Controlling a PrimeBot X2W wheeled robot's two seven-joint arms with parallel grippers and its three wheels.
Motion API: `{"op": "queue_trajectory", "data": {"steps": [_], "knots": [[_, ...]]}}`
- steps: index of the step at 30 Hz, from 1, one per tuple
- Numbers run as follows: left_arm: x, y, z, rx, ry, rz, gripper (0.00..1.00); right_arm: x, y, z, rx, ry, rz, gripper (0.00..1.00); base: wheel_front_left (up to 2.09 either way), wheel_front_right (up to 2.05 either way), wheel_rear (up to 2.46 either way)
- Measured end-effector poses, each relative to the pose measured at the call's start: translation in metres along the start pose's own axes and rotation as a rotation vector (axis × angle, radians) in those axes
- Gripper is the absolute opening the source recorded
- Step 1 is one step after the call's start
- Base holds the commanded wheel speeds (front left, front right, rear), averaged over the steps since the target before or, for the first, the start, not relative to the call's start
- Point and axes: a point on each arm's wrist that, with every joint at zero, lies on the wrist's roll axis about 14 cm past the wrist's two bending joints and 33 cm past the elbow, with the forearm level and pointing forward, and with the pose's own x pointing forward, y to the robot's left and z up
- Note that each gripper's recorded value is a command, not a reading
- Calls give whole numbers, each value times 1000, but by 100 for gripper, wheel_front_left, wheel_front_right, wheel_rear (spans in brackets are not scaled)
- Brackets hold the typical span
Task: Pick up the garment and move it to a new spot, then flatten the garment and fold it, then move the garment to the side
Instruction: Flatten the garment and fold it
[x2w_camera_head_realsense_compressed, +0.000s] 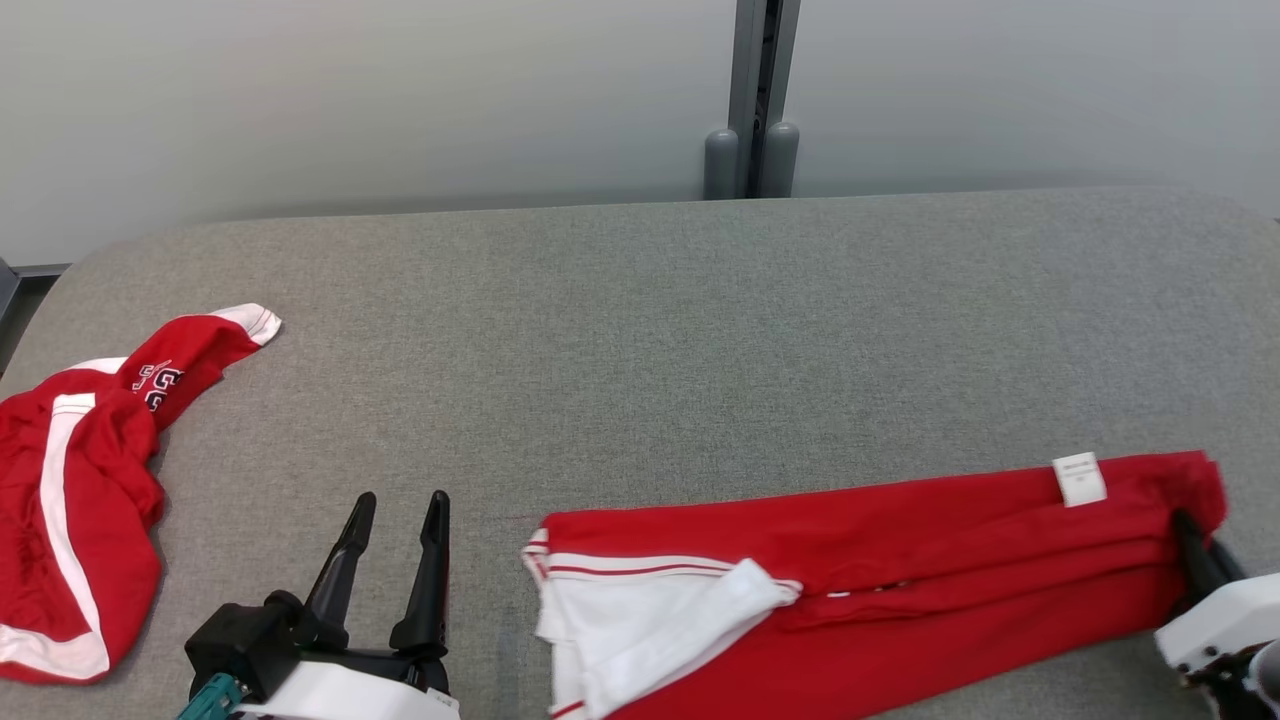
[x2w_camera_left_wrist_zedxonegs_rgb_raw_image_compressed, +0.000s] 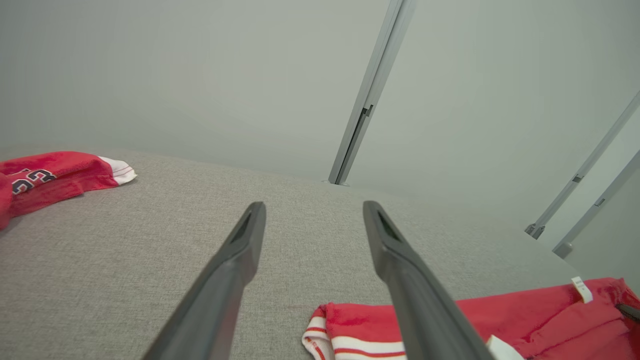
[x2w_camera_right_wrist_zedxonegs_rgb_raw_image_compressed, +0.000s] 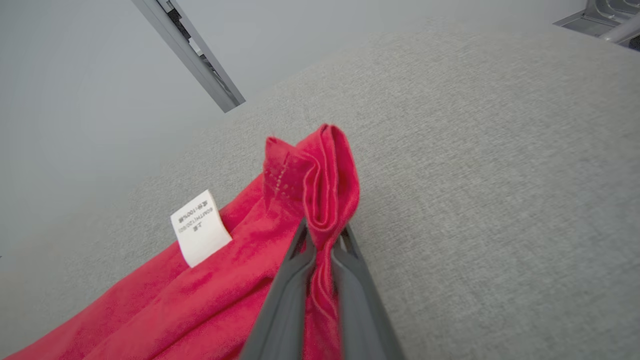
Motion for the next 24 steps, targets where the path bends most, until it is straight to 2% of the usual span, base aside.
{"op": "queue_trajectory", "data": {"steps": [6,12,18,24], "knots": [[-1,-1,1,7,-5,-6,100,7,-14,48,-30,-112,-30,0,0,0,0],[-4,-1,7,8,-26,-3,100,6,20,80,-84,-221,79,0,0,0,0],[-12,1,8,3,-32,9,100,-9,77,76,-114,-267,245,0,0,0,0],[-15,4,8,-2,-35,20,100,-24,146,39,-129,-179,445,0,0,0,0]]}}
